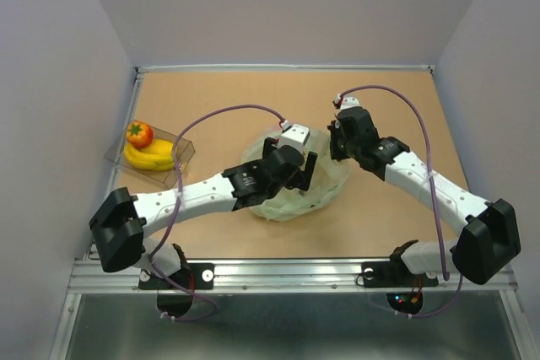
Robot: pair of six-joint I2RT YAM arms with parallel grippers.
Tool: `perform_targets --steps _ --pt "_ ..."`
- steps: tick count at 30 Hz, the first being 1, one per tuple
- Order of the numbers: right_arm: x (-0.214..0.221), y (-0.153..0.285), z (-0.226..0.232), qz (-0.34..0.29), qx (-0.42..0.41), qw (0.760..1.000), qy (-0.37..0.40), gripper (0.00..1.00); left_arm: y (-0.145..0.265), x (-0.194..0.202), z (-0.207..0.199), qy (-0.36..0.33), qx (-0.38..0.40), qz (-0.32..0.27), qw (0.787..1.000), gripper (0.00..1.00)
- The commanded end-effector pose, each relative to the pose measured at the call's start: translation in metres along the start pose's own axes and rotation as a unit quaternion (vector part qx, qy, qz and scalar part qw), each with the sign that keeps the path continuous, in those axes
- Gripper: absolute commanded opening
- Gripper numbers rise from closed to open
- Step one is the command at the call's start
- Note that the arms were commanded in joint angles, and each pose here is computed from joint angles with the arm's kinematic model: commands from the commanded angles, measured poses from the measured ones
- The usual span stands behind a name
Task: Untie the knot of the plastic bag and take out the fruit
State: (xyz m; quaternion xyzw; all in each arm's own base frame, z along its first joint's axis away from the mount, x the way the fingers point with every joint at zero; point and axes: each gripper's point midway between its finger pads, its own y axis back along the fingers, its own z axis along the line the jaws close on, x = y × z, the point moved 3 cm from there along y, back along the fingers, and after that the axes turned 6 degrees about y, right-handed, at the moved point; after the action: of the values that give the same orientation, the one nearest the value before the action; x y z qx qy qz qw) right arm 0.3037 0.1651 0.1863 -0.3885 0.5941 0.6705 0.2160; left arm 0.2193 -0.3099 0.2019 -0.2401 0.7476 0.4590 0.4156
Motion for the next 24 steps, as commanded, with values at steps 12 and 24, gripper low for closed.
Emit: perform_targets --steps 12,24 --pt "-0.024 0.010 0.005 -0.032 -0.014 0.999 -0.034 0.01 -0.081 -0.014 0.074 -0.069 -0.207 -0.047 0.975 0.93" --pt "-0.014 -0.005 0.017 0.000 -0.040 0.999 -0.036 0.01 -0.136 -0.001 0.094 -0.090 -0.201 -0.043 0.974 0.94"
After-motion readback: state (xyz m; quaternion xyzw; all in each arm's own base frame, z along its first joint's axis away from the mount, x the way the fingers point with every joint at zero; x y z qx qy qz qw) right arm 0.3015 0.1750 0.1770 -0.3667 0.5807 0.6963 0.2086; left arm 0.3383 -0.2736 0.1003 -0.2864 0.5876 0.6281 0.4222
